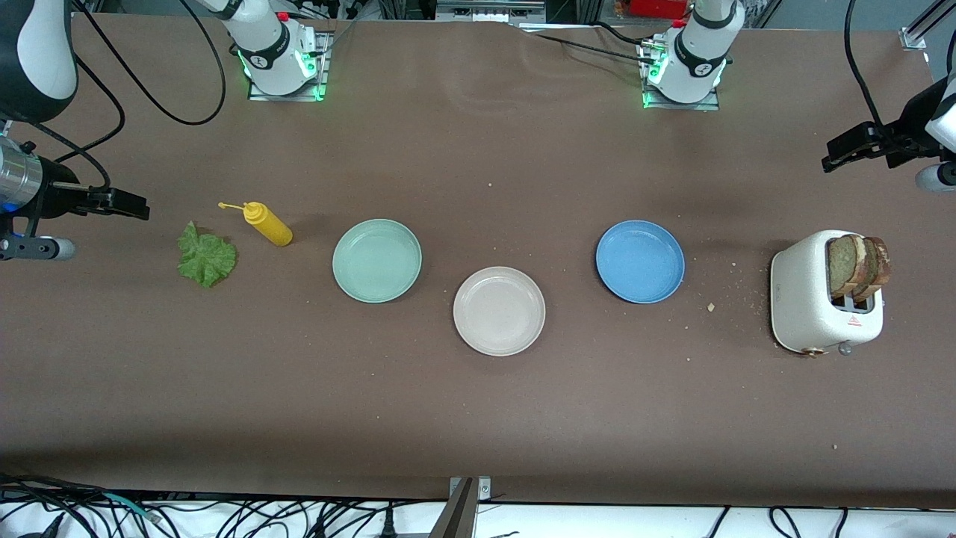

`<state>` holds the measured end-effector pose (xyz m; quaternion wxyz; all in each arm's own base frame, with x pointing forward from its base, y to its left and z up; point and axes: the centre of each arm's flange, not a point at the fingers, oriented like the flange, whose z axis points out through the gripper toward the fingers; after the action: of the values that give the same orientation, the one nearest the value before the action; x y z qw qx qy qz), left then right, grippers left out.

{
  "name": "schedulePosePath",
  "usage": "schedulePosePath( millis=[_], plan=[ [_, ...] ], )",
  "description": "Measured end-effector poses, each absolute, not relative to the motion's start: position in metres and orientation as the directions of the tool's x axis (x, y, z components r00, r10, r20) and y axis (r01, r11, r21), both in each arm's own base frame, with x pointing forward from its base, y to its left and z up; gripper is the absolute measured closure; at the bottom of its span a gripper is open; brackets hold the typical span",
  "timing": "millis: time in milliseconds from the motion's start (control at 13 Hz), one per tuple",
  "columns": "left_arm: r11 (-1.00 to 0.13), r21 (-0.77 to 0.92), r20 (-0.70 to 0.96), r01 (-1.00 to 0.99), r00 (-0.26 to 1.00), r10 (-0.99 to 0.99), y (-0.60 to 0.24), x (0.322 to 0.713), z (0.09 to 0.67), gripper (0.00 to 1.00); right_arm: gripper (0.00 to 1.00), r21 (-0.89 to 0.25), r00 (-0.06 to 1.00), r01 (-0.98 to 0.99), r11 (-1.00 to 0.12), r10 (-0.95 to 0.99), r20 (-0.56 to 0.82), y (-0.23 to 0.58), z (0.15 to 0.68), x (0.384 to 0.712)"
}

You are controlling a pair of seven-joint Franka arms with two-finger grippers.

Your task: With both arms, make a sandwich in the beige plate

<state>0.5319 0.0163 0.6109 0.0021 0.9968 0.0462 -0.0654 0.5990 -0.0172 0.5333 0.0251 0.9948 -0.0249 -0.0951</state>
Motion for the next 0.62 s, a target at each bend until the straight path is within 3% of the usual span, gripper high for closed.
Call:
schedulePosePath(
  millis=[615],
  plan=[
    [-0.996, 0.000, -0.083, 0.088, 0.993, 0.088, 0.009, 0.536, 0.624, 0.00, 0.00, 0.055, 0.981, -0.044, -0.998, -0.054, -0.188, -0.017, 0.533, 0.599]
  ],
)
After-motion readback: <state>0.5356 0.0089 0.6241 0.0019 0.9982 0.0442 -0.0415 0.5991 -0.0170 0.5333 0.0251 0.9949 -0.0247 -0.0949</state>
